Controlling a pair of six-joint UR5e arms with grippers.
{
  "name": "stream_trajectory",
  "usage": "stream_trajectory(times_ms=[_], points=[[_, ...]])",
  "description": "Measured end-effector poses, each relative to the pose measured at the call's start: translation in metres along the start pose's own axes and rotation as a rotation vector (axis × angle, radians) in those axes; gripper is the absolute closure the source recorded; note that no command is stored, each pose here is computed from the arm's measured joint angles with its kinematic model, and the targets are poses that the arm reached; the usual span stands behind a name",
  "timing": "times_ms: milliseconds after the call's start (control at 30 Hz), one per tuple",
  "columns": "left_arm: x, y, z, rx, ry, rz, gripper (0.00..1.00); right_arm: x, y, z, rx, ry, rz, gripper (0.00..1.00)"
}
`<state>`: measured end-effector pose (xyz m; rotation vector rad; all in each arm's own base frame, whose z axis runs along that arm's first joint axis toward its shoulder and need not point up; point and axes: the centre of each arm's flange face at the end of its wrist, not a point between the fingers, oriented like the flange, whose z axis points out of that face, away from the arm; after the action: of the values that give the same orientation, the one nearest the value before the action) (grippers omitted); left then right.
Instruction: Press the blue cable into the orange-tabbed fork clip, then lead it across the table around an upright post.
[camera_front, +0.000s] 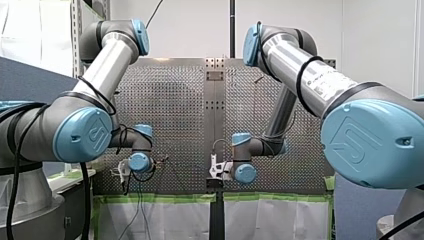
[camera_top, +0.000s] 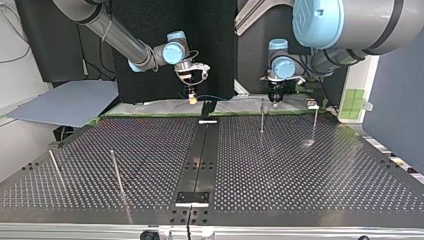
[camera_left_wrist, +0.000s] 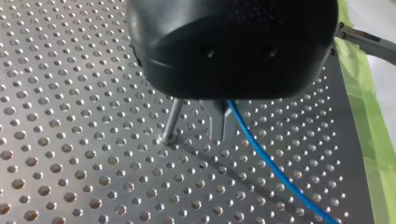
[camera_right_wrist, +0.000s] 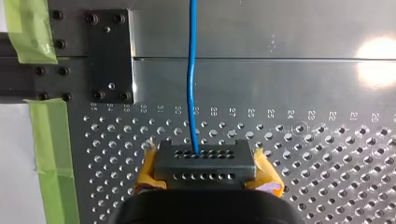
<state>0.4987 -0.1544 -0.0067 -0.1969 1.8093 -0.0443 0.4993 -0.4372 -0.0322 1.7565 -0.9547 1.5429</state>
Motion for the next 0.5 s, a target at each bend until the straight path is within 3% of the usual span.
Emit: stream_trajectory(times_ms=[500], points=[[-0.019,0.005,0.028,0.036,0.022,-0.050,0.98,0.000,0.015,0.005,-0.023,0.001,0.001,1.00]])
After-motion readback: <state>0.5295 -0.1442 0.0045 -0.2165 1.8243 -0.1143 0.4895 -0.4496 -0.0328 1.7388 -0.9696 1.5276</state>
